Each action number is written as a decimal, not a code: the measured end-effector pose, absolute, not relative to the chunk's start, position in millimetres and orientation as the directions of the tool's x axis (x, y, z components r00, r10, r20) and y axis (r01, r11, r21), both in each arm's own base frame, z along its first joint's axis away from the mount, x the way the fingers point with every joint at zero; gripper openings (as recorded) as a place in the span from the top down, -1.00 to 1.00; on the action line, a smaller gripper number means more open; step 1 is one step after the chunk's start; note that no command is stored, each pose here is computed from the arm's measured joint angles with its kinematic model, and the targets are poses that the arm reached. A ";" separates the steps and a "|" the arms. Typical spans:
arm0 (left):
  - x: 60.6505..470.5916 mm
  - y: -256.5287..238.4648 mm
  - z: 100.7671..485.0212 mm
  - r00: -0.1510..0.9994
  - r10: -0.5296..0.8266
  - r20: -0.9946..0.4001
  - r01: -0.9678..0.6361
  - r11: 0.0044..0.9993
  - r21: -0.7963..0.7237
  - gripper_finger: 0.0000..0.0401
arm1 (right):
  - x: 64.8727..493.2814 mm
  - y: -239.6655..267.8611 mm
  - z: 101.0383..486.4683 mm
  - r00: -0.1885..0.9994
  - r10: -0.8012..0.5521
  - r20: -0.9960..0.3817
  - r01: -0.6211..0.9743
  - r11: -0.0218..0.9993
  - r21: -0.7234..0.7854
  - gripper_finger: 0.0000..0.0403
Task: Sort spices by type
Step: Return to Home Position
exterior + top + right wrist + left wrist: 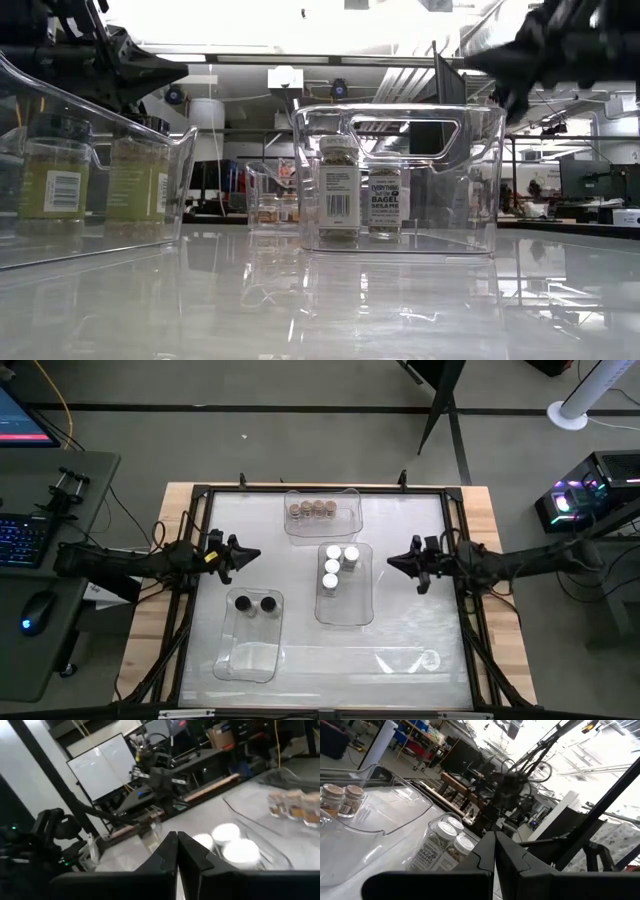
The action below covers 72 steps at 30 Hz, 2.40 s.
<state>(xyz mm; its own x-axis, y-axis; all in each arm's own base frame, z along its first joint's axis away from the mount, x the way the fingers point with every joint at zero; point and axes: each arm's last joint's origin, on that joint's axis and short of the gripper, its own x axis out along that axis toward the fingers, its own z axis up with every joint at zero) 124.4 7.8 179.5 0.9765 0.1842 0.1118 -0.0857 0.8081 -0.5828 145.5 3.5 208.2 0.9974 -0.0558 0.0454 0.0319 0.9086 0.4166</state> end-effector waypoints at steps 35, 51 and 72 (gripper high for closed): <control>116.0 7.6 185.3 0.969 0.184 0.166 -0.054 0.810 -0.584 1.00 | 109.1 -2.3 151.7 0.984 0.020 -0.180 0.027 0.966 0.256 0.98; 92.7 8.5 193.3 0.939 0.204 0.276 -0.004 0.810 -0.586 1.00 | 96.4 -2.0 176.6 0.994 0.022 0.110 -0.049 0.969 0.242 0.98; 97.0 2.2 170.2 0.989 0.140 0.040 -0.091 0.813 -0.575 1.00 | 97.8 -2.1 168.1 1.000 0.021 0.022 -0.026 0.968 0.249 0.98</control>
